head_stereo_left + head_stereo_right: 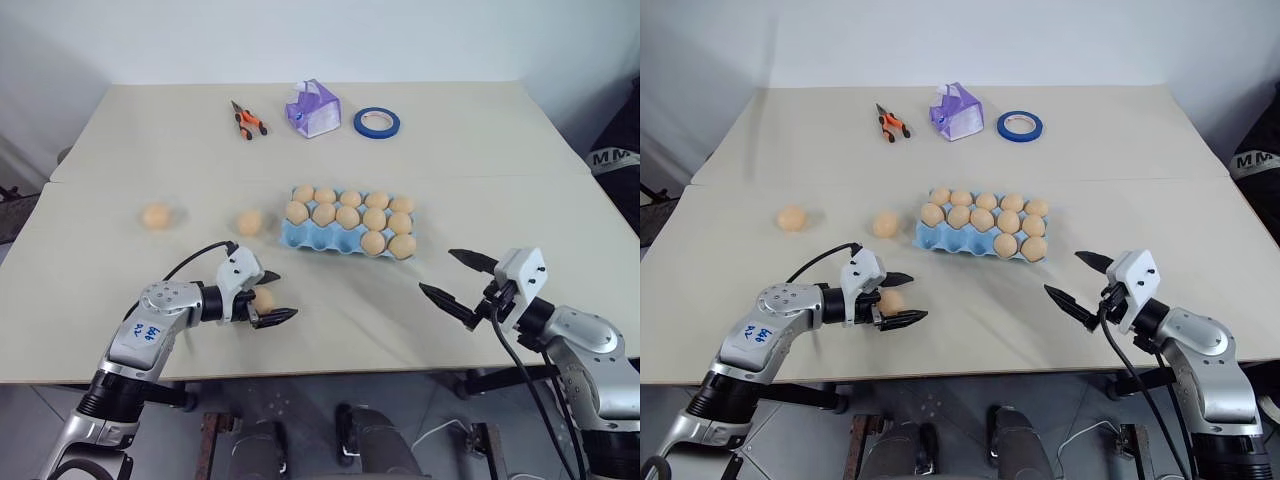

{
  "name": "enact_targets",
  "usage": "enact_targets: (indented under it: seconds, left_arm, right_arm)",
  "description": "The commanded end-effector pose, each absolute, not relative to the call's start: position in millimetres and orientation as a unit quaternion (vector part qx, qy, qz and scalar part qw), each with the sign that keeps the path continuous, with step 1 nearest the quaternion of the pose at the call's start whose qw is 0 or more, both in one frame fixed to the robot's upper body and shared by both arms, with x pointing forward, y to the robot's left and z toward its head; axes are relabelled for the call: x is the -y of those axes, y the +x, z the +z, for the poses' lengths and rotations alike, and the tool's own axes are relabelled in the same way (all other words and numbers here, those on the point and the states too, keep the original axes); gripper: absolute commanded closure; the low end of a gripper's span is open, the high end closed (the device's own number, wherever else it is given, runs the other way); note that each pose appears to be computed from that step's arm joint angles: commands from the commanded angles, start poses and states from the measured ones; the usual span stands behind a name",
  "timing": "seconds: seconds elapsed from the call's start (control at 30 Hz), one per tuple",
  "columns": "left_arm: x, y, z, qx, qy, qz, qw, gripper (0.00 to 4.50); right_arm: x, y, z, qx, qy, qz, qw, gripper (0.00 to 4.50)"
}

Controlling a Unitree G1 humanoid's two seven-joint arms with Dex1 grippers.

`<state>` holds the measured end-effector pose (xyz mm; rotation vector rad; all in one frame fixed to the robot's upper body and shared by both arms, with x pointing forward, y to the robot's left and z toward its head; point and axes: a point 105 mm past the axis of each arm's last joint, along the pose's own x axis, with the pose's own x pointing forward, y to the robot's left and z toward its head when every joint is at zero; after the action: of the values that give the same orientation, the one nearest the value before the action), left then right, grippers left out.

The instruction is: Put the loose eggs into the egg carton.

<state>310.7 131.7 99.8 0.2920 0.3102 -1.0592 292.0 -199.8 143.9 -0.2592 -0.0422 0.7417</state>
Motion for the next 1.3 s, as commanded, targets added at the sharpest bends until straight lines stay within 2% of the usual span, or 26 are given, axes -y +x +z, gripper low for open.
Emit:
enact_targets:
  seconds: [0.03, 0.1, 0.17, 0.3, 0.43, 0.63, 0.8, 0.93, 1.07, 1.3]
  left_arm:
    - [-132, 309, 104, -0.140, 0.138, -0.502, 0.842, 1.23]
    - [-133, 309, 103, -0.143, 0.137, -0.499, 0.844, 1.91]
    - [-135, 308, 103, -0.142, 0.140, -0.498, 0.844, 2.38]
    - [-138, 309, 105, -0.134, 0.143, -0.492, 0.848, 2.71]
    - [-140, 314, 113, -0.121, 0.139, -0.482, 0.857, 2.78]
    - [-129, 331, 163, -0.039, 0.100, -0.478, 0.872, 2.79]
    - [-102, 344, 205, 0.024, 0.064, -0.516, 0.854, 2.79]
    - [-81, 355, 208, 0.032, 0.083, -0.549, 0.831, 2.79]
    - [-55, 368, 196, 0.024, 0.099, -0.586, 0.804, 2.79]
    - [-21, 394, 197, 0.041, 0.073, -0.598, 0.797, 2.79]
  right_arm:
    - [205, 294, 157, 0.042, -0.142, 0.354, 0.924, 0.00]
    - [205, 294, 158, 0.041, -0.144, 0.353, 0.924, 0.00]
    - [206, 293, 158, 0.041, -0.144, 0.352, 0.924, 0.00]
    - [207, 293, 157, 0.040, -0.145, 0.351, 0.924, 0.00]
    - [206, 294, 157, 0.041, -0.145, 0.352, 0.924, 0.00]
    - [206, 296, 158, 0.042, -0.146, 0.353, 0.923, 0.00]
    - [204, 298, 158, 0.044, -0.144, 0.353, 0.923, 0.00]
    - [203, 299, 158, 0.047, -0.144, 0.352, 0.924, 0.00]
    - [203, 298, 158, 0.050, -0.143, 0.345, 0.926, 0.00]
    - [206, 291, 156, 0.052, -0.140, 0.330, 0.932, 0.00]
